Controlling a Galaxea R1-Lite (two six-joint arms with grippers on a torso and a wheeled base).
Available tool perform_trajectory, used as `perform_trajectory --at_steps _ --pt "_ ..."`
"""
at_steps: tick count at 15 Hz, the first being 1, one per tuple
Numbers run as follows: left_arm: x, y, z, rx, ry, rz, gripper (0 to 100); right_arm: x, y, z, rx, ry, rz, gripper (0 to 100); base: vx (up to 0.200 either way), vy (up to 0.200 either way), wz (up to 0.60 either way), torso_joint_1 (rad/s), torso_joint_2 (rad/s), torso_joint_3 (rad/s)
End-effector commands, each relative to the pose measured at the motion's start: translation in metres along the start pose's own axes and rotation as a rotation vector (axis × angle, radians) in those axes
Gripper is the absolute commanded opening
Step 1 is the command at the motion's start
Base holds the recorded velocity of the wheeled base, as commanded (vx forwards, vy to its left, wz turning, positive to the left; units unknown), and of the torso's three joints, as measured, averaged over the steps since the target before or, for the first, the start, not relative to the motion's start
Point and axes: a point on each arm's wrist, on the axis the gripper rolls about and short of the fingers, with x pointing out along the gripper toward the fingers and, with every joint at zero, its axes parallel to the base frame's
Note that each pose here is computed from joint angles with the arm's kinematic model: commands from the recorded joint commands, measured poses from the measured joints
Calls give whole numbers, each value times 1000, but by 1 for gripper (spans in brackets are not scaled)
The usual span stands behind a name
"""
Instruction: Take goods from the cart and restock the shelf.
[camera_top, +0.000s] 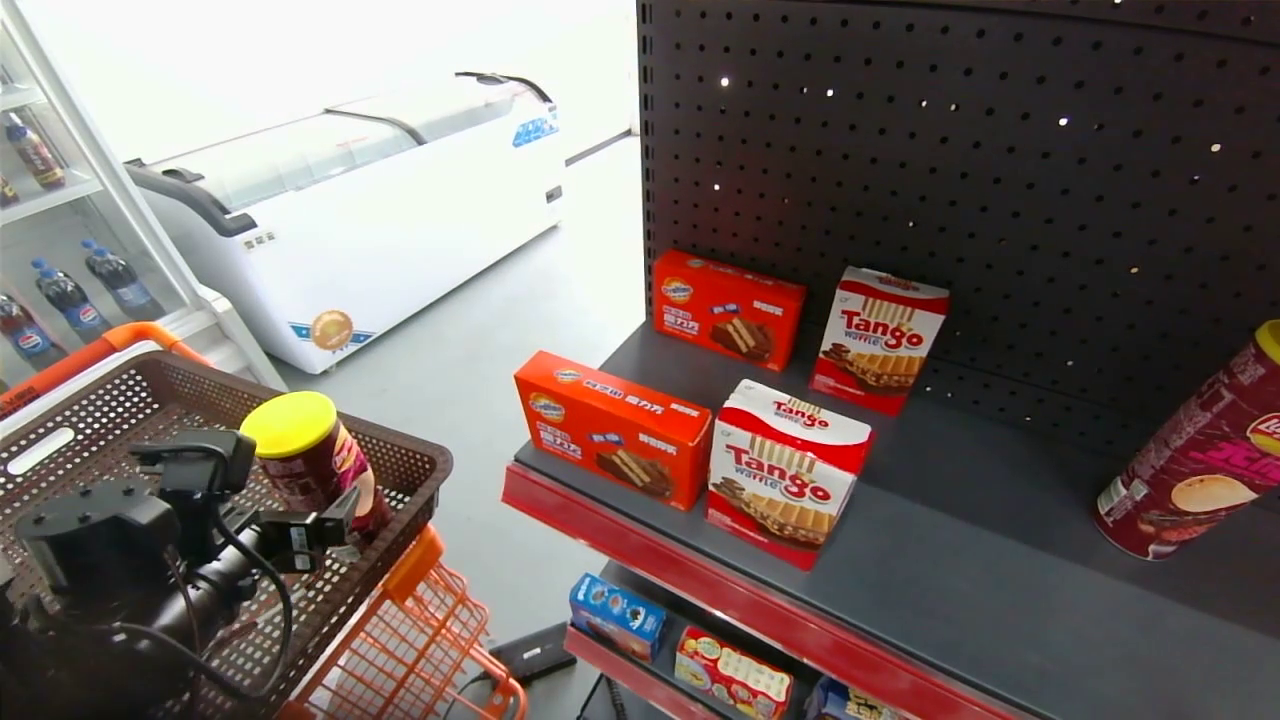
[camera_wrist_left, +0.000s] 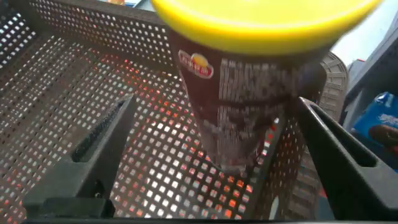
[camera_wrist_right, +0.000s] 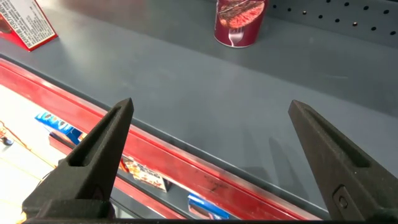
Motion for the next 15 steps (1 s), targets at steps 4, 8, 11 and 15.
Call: perform_trajectory --at_steps 4,8,11,15 --pt "35 -5 -8 1 -3 -3 100 0 0 0 0 1 0 100 0 0 0 0 0 0" --pt "50 -6 -8 -5 -23 3 100 0 0 0 0 1 0 100 0 0 0 0 0 0" --pt "61 -7 -1 -9 -66 5 0 0 0 0 0 1 0 100 0 0 0 0 0 0" --pt "57 -13 -2 -9 -39 -18 0 0 0 0 0 1 0 100 0 0 0 0 0 0"
